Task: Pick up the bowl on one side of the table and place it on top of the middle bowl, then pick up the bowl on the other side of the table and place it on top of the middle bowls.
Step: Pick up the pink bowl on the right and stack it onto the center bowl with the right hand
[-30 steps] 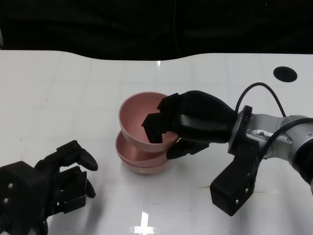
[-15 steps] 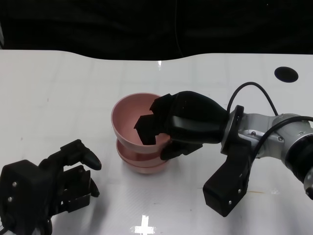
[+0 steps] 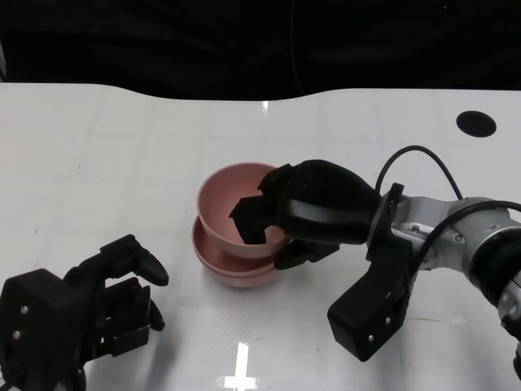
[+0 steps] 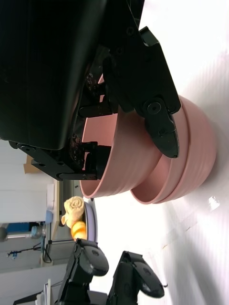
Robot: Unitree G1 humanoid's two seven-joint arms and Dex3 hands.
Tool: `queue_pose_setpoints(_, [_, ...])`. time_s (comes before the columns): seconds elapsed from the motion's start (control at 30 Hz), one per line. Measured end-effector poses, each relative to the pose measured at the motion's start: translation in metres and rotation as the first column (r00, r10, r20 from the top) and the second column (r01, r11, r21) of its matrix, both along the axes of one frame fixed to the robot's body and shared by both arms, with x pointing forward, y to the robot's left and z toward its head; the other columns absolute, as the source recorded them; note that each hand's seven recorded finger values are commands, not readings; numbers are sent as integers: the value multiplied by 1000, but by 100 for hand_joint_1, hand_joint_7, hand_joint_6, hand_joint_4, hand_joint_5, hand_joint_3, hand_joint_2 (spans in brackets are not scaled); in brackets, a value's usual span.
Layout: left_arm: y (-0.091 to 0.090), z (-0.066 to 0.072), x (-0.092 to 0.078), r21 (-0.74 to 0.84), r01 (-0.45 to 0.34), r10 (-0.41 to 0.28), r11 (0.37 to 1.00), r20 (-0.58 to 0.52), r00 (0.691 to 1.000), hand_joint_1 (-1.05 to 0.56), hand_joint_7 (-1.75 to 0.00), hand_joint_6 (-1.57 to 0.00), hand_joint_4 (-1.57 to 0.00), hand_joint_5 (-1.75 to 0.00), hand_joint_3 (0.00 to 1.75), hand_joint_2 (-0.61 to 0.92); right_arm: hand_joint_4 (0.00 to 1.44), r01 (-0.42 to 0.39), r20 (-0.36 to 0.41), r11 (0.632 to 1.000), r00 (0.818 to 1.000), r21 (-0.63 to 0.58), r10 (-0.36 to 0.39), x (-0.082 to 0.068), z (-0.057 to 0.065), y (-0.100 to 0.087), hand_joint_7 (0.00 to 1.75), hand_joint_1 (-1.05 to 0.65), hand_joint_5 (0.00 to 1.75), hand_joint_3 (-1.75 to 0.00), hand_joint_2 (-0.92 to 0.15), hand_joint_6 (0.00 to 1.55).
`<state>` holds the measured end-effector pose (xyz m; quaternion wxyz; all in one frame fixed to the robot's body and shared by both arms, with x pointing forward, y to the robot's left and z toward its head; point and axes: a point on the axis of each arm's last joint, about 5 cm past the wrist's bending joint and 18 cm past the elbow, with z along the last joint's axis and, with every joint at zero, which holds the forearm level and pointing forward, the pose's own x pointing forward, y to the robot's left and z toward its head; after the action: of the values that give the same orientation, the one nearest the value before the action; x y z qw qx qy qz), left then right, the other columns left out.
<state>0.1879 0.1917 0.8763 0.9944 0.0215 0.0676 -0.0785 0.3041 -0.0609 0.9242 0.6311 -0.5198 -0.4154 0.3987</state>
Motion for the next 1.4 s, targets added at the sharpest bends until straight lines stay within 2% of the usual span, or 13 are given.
queue_pose_setpoints(0.37, [0, 0, 0, -1, 0, 0, 1000, 4, 1000, 25, -175, -55, -75, -175, 88, 89, 89, 33, -21, 999, 999, -3, -33, 0, -6, -1, 175, -18, 175, -19, -84, 62])
queue_pose_setpoints(0.77, [0, 0, 0, 0, 2, -2, 1000, 19, 1000, 24, -175, -56, -75, -175, 92, 88, 86, 27, -28, 999, 999, -20, -28, -3, -10, 3, 175, -22, 175, -19, -88, 62])
queue_pose_setpoints(0.93, [0, 0, 0, -1, 2, -2, 1000, 19, 1000, 24, -175, -56, -76, -175, 100, 85, 87, 12, -24, 999, 1000, -32, -13, -3, -8, 6, 165, -27, 175, -13, -92, 64])
queue_pose_setpoints(1.1, [0, 0, 0, -2, 1, -1, 1000, 9, 1000, 25, -175, -55, -75, -175, 101, 84, 88, 12, -8, 999, 1000, -41, -12, -1, -5, 10, 154, -28, 175, -7, -89, 69])
queue_pose_setpoints(1.2, [0, 0, 0, 3, 2, -2, 1000, 8, 1000, 25, -175, -55, -74, -175, 101, 82, 88, 11, -6, 999, 1000, -46, -11, -2, -6, 11, 170, -26, 175, -6, -90, 63])
queue_pose_setpoints(1.3, [-2, -1, 0, 4, 6, -6, 1000, 8, 1000, 25, -175, -55, -74, -175, 101, 83, 84, 12, -5, 999, 1000, -46, -12, -2, -6, 13, 110, -31, 172, -8, -92, 82])
queue_pose_setpoints(1.33, [-2, -1, 0, 2, 6, -6, 1000, 7, 1000, 25, -175, -55, -73, -175, 98, 84, 60, 16, -10, 999, 1000, -51, -16, -2, -6, 14, 68, -49, 128, -22, -92, 69])
queue_pose_setpoints(1.37, [-2, -1, 0, -2, 6, -6, 1000, 5, 1000, 24, -175, -54, -71, -175, 94, 86, 35, 23, -24, 997, 999, -68, -25, -1, -5, 14, 38, -64, 86, -32, -92, 55])
queue_pose_setpoints(1.4, [-2, -1, 0, -4, 5, -5, 1000, -3, 1000, 24, -175, -54, -71, -175, 90, 89, 18, 32, -53, 994, 998, -101, -38, 0, -3, 14, 21, -77, 47, -41, -92, 39])
